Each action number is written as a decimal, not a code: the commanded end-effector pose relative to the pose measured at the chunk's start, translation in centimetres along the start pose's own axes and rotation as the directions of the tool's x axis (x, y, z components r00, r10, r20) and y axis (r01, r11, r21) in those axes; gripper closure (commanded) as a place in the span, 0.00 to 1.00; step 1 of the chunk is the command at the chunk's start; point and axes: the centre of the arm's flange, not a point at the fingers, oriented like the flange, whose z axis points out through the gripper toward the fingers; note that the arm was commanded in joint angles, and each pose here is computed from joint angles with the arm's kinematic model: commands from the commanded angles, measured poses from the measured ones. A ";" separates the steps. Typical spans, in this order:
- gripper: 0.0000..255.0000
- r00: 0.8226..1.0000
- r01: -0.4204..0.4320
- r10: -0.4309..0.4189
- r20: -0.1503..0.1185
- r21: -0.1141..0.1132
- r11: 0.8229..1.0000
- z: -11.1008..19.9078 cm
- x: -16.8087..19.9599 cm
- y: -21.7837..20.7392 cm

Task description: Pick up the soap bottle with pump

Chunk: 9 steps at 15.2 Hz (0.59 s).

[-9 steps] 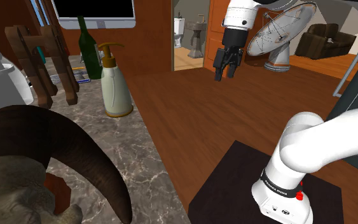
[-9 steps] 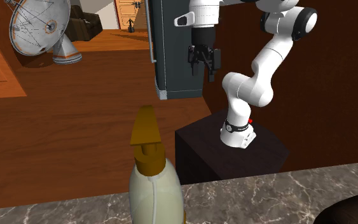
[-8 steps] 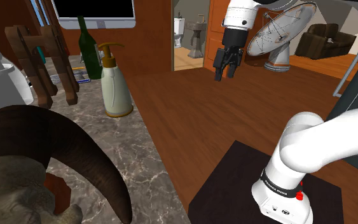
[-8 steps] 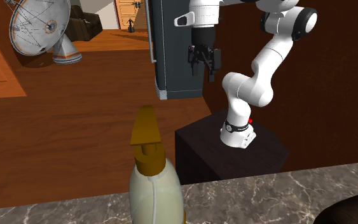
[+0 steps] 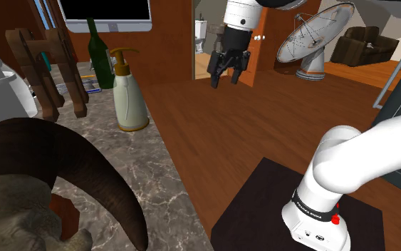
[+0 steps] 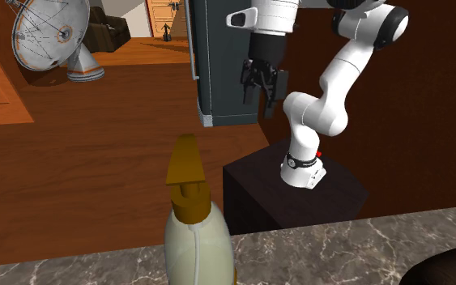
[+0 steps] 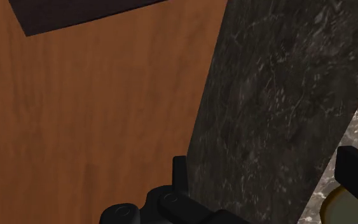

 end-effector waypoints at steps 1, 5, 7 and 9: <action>0.00 0.999 -0.029 0.028 -0.040 -0.017 0.999 -0.2 0.7 -2.5; 0.00 0.990 -0.084 0.078 -0.117 -0.050 0.995 -0.4 2.7 -7.4; 0.00 0.983 -0.112 0.101 -0.156 -0.065 0.992 -0.4 3.8 -9.8; 0.00 0.973 -0.141 0.124 -0.195 -0.079 0.987 -0.5 5.0 -12.2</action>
